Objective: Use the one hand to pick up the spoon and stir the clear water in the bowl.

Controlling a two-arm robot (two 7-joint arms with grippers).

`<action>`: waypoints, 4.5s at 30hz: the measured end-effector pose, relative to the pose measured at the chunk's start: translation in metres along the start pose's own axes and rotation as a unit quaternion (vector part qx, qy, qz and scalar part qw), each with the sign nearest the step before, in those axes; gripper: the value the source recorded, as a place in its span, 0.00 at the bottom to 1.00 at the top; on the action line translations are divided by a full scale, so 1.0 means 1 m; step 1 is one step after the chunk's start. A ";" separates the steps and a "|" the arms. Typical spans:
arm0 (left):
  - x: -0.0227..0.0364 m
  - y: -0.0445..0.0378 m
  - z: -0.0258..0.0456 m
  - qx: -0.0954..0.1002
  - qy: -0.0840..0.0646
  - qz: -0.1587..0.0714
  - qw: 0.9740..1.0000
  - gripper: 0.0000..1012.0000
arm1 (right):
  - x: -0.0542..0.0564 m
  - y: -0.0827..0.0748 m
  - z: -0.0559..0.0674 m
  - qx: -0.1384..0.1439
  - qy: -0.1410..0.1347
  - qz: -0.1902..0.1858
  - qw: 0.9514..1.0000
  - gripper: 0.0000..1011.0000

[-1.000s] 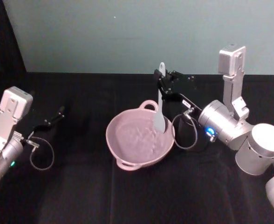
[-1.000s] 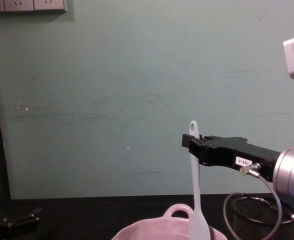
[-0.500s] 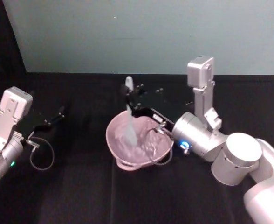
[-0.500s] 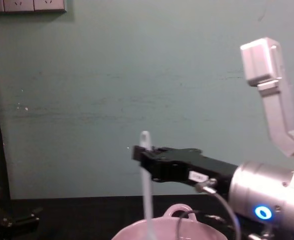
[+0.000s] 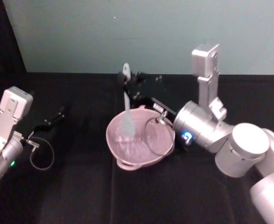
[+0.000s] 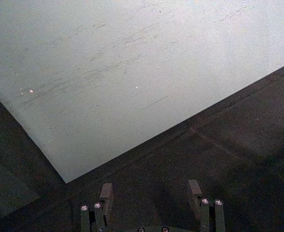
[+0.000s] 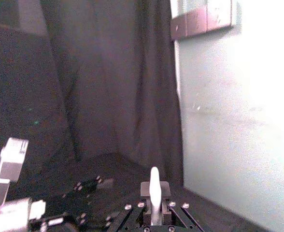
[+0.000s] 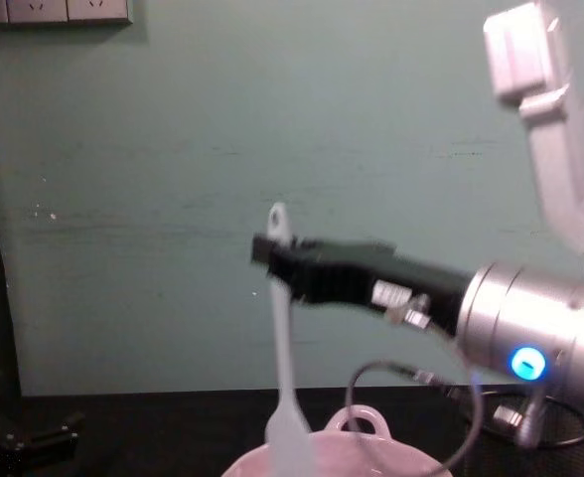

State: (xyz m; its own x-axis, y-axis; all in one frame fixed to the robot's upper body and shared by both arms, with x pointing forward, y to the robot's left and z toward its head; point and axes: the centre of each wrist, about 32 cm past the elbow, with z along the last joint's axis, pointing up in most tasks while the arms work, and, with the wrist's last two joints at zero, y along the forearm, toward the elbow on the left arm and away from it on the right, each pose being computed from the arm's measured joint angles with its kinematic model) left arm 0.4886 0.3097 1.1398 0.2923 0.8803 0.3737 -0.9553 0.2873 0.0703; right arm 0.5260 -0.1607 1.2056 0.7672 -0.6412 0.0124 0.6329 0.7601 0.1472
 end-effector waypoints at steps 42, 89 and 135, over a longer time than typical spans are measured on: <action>0.0000 0.0000 0.0000 0.000 0.000 0.000 1.000 1.00 | 0.052 -0.098 0.074 -0.016 -0.016 -0.134 0.991 0.11; 0.0000 0.0000 0.0000 0.000 0.000 0.000 1.000 1.00 | 0.071 -0.139 -0.038 0.047 0.248 -0.253 0.934 0.54; 0.0000 0.0000 0.0000 0.000 0.000 0.000 1.000 1.00 | 0.079 -0.148 -0.033 -0.198 -0.082 -0.311 0.926 0.99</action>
State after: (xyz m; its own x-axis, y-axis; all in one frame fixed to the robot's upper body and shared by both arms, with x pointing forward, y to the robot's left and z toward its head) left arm 0.4886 0.3097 1.1398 0.2923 0.8803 0.3737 -0.9553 0.2873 0.0703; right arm 0.4962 -0.3199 1.1523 0.2365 -0.9505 0.2017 0.9602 0.1969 -0.1979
